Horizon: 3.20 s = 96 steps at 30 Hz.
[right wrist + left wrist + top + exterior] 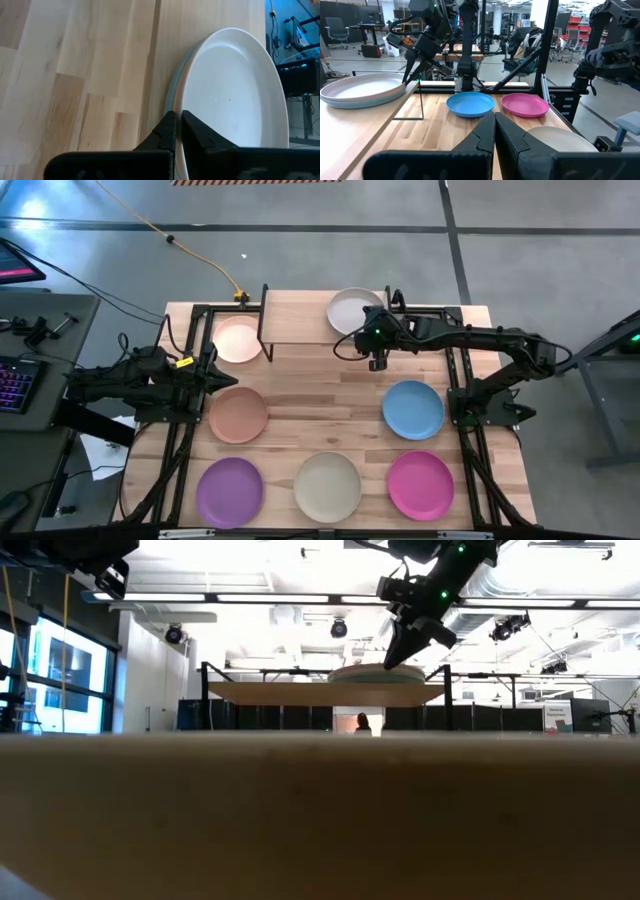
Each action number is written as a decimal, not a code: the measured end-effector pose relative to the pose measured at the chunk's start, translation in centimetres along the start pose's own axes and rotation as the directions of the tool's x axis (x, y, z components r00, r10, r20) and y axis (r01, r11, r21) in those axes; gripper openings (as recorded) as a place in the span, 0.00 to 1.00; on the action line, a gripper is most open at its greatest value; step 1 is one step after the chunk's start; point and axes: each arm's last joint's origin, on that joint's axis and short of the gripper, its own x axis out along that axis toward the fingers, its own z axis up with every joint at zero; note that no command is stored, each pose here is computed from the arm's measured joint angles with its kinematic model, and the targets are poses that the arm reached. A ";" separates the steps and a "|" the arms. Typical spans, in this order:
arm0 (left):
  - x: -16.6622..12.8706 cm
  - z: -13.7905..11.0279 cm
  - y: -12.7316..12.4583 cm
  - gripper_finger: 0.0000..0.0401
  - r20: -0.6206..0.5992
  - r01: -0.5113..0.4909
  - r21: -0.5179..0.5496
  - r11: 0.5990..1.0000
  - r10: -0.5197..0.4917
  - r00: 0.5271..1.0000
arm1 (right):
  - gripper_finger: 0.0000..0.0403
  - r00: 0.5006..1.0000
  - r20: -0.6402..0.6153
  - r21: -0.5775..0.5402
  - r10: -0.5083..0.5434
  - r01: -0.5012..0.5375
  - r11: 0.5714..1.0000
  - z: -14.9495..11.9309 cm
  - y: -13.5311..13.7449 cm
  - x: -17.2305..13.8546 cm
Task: Place and stack plates onto a shelf
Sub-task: Stack the top light gray plate into the light green plate on the shelf, then stack the light orange plate into the light gray plate on the shelf
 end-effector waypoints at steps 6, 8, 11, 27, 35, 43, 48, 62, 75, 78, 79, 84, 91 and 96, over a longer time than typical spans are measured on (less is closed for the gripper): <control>0.0 0.0 0.0 0.00 0.000 0.000 0.000 1.000 0.000 1.000 | 0.09 1.000 0.000 0.000 0.000 0.000 1.000 0.0 0.0 0.0; 0.0 0.0 0.0 0.00 0.000 0.000 0.000 1.000 0.000 1.000 | 0.13 1.000 0.000 0.000 0.000 0.000 1.000 0.0 0.0 0.0; 0.0 0.0 0.0 0.00 0.000 0.000 0.000 1.000 0.000 1.000 | 0.18 1.000 0.000 0.000 -0.001 0.001 1.000 0.0 0.0 0.0; 0.0 0.0 0.0 0.00 0.004 0.000 -0.002 1.000 0.000 1.000 | 0.23 0.995 -0.010 -0.089 -0.096 0.094 0.992 1.4 1.3 -0.6; 0.0 0.2 0.0 0.00 0.020 -0.009 -0.041 0.999 0.009 1.000 | 0.23 0.997 0.028 -0.140 -0.075 0.078 0.987 2.4 2.8 -1.2; -0.1 0.6 0.5 0.00 0.068 -0.161 -0.120 0.980 0.170 0.983 | 0.23 0.985 0.006 -0.200 -0.171 0.169 0.965 3.6 4.8 -2.3; -0.1 0.6 0.8 0.00 0.067 -0.281 -0.178 0.943 0.297 0.953 | 0.23 0.984 0.025 -0.230 -0.179 0.180 0.956 4.3 6.3 -3.1; -0.2 0.6 1.0 0.00 0.065 -0.338 -0.176 0.925 0.353 0.933 | 0.23 0.983 0.052 -0.244 -0.175 0.182 0.953 5.2 9.6 -4.9; 1.3 1.1 0.7 0.07 0.083 -0.221 -0.013 0.975 0.222 0.972 | 0.23 0.984 0.057 -0.192 -0.169 0.177 0.965 5.3 10.1 -5.1; 2.2 0.7 0.8 0.13 0.034 -0.219 -0.004 0.976 0.219 0.975 | 0.23 0.984 0.056 -0.192 -0.171 0.179 0.965 5.3 10.1 -5.1; 2.5 0.7 0.8 0.16 0.023 -0.229 -0.003 0.974 0.229 0.973 | 0.23 0.984 0.056 -0.192 -0.171 0.179 0.965 5.3 10.1 -5.1; 4.1 1.1 1.1 0.22 -0.028 -0.279 -0.068 0.958 0.278 0.960 | 0.23 0.984 0.054 -0.169 -0.170 0.177 0.970 5.3 10.1 -5.1; 5.3 1.9 1.1 0.21 -0.321 -0.334 -0.106 0.936 0.286 0.903 | 0.23 0.991 -0.031 -0.117 -0.132 0.127 0.985 4.3 10.4 -5.0; 5.7 1.5 1.2 0.20 -0.482 -0.373 -0.095 0.923 0.285 0.828 | 0.23 0.997 -0.072 -0.077 0.004 -0.009 0.997 3.6 11.3 -5.3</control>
